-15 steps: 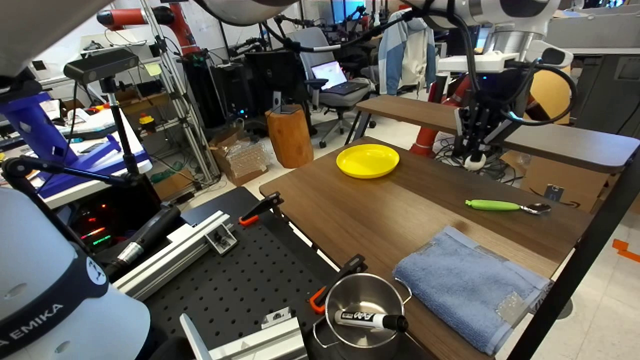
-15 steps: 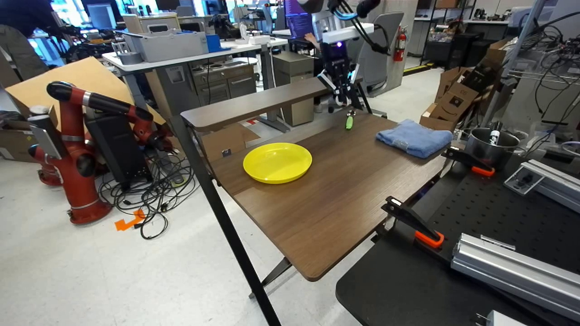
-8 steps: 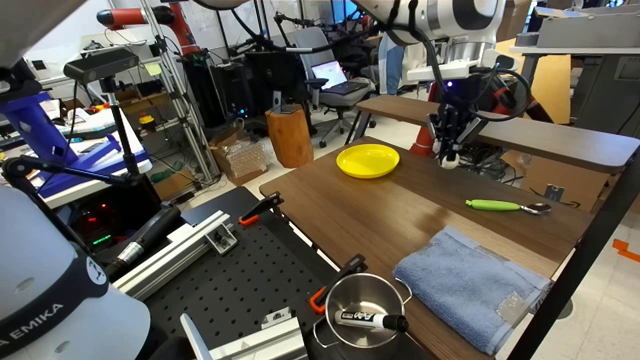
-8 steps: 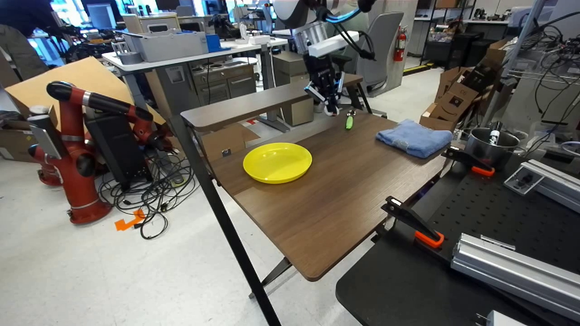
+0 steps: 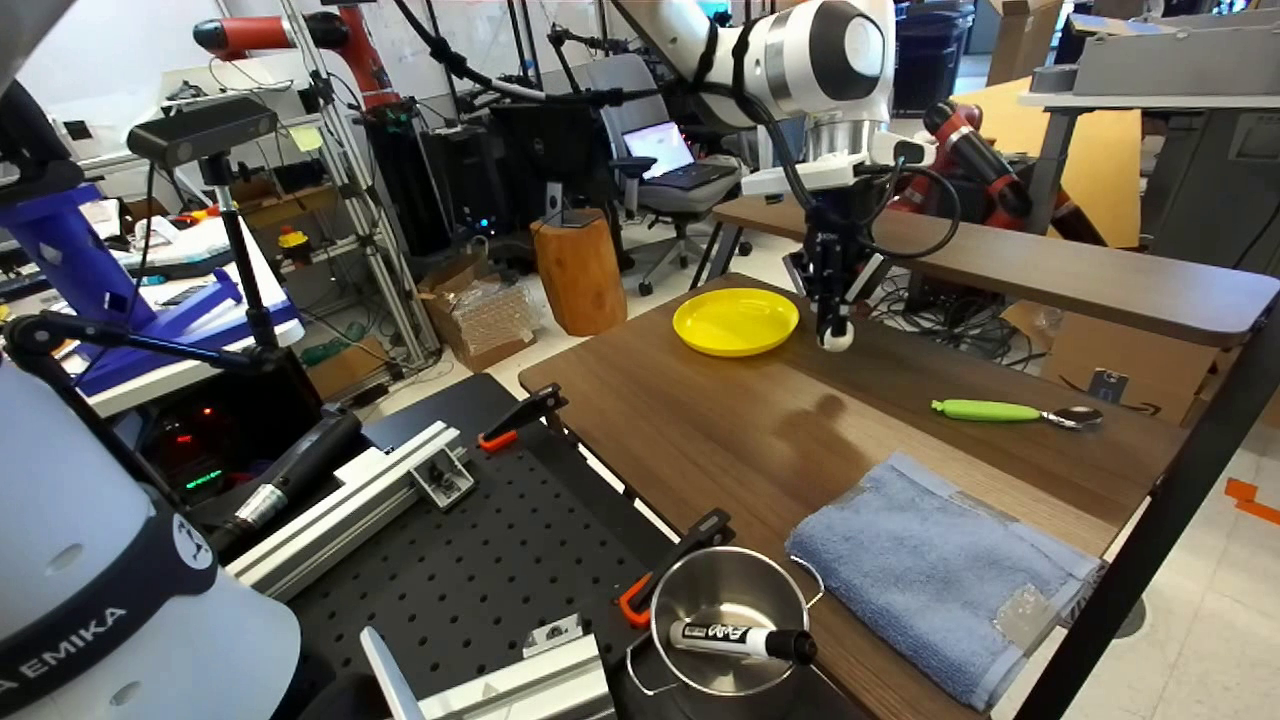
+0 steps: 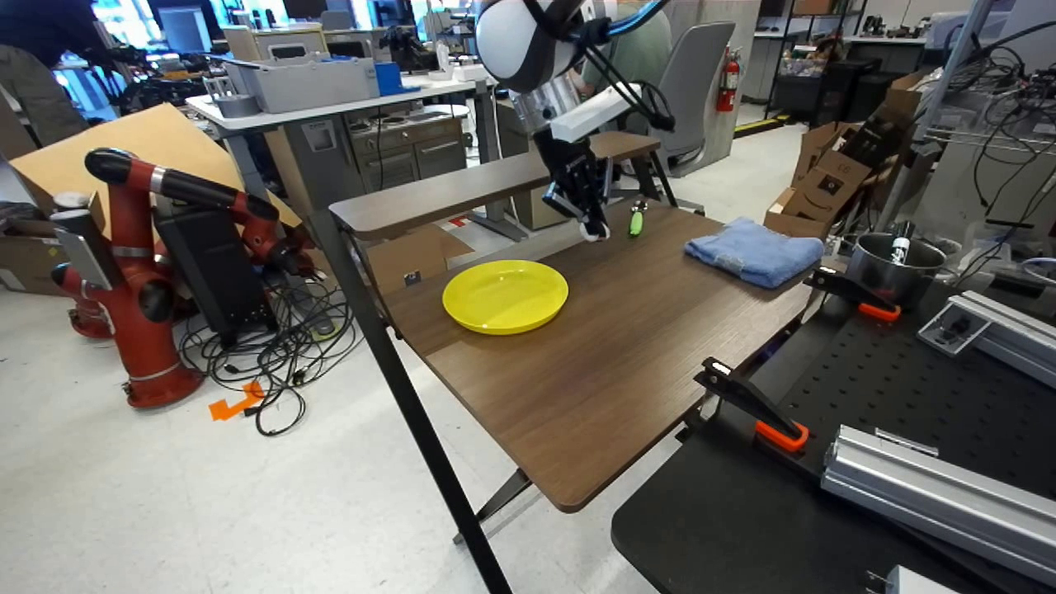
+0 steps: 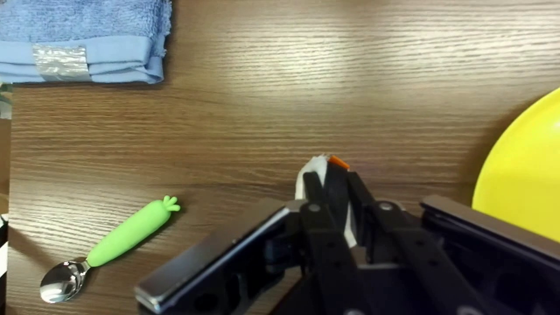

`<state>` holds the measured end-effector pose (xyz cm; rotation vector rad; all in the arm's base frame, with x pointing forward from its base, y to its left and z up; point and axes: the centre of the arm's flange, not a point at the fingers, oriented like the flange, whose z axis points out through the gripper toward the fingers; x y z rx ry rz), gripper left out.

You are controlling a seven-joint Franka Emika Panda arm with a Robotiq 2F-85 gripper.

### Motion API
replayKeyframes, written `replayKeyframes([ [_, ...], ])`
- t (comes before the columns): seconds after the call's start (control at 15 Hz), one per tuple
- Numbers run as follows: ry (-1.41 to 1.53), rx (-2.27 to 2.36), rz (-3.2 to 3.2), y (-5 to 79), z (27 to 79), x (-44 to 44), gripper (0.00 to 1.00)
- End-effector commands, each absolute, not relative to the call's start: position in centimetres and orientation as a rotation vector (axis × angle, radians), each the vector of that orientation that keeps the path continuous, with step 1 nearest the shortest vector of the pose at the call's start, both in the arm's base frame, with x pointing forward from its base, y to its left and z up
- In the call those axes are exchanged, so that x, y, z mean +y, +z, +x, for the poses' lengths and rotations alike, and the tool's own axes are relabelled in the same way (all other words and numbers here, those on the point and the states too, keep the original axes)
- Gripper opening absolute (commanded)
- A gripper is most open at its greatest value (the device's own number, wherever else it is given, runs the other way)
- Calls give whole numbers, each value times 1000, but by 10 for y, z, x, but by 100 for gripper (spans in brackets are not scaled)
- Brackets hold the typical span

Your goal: Put the white sponge with a black strap on the yellow plate

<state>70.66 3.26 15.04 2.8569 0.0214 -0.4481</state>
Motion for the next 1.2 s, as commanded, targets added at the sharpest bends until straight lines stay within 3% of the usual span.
replayKeyframes([
  [0.0, -396, 103, 2861, 169, 657, 43, 4],
  [0.6, -352, 220, 2907, 197, 629, 100, 4],
  [1.13, -272, 261, 2935, 191, 643, 146, 4],
])
